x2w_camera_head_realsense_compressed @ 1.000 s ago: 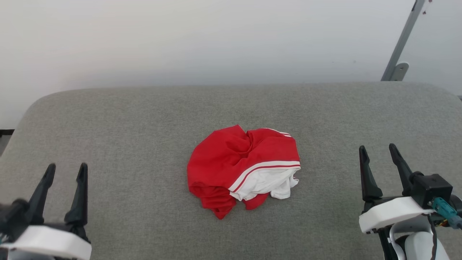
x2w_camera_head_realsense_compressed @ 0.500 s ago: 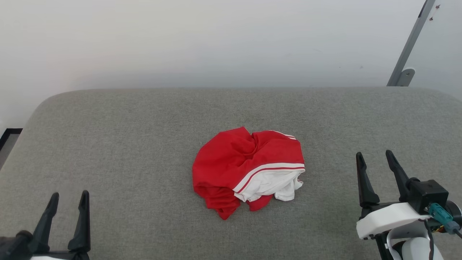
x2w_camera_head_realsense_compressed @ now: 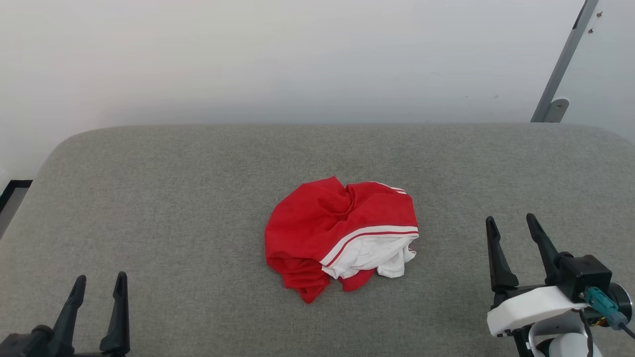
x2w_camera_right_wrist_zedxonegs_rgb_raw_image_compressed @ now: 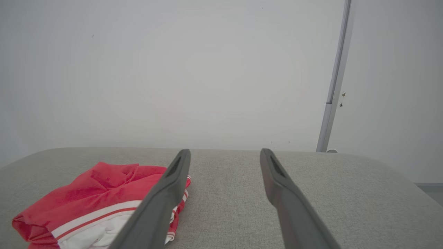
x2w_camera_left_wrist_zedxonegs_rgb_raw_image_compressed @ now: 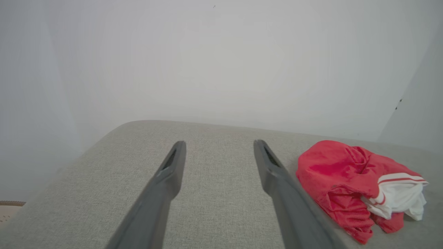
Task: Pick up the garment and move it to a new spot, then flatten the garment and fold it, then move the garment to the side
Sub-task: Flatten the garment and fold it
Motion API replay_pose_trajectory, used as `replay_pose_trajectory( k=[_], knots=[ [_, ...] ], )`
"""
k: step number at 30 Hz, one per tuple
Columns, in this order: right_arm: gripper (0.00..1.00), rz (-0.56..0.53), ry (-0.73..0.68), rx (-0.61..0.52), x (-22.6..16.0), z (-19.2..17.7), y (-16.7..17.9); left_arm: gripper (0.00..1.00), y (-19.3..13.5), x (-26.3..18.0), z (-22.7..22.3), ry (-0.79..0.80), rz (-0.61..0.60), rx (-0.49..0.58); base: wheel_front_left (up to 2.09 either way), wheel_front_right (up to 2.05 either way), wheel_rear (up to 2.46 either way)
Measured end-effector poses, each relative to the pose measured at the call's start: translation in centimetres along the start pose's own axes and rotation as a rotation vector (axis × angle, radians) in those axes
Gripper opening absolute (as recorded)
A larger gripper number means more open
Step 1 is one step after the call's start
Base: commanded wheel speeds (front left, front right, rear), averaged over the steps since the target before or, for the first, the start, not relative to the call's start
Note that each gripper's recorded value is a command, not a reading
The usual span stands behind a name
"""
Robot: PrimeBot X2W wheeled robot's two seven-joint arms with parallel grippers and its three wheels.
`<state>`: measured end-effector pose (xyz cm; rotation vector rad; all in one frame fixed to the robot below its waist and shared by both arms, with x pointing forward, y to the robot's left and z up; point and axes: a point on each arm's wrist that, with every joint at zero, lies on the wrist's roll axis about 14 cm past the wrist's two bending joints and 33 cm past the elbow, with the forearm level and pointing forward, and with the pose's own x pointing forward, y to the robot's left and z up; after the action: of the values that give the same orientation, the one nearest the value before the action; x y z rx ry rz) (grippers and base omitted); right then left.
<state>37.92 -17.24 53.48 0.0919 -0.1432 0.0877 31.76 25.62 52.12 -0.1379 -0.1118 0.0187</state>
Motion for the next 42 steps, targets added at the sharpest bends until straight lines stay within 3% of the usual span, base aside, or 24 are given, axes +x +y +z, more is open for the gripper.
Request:
replay_pose_trajectory(
  k=[18,30,42],
  knots=[
    [1.0,0.037,0.033,0.02,-0.1,-0.9,1.4,1.0,-0.6,0.1,-0.1,0.0,-0.014,0.0,0.0,0.0,0.0],
    [1.0,0.305,0.355,-0.004,0.5,-6.4,8.8,1.0,-0.1,-0.6,0.0,0.003,-0.002,0.015,0.0,0.0,0.0],
    [1.0,0.416,0.699,-0.093,2.4,-12.2,10.6,1.0,0.7,-0.4,-0.3,0.021,0.029,0.009,0.0,0.0,0.0]
  ],
)
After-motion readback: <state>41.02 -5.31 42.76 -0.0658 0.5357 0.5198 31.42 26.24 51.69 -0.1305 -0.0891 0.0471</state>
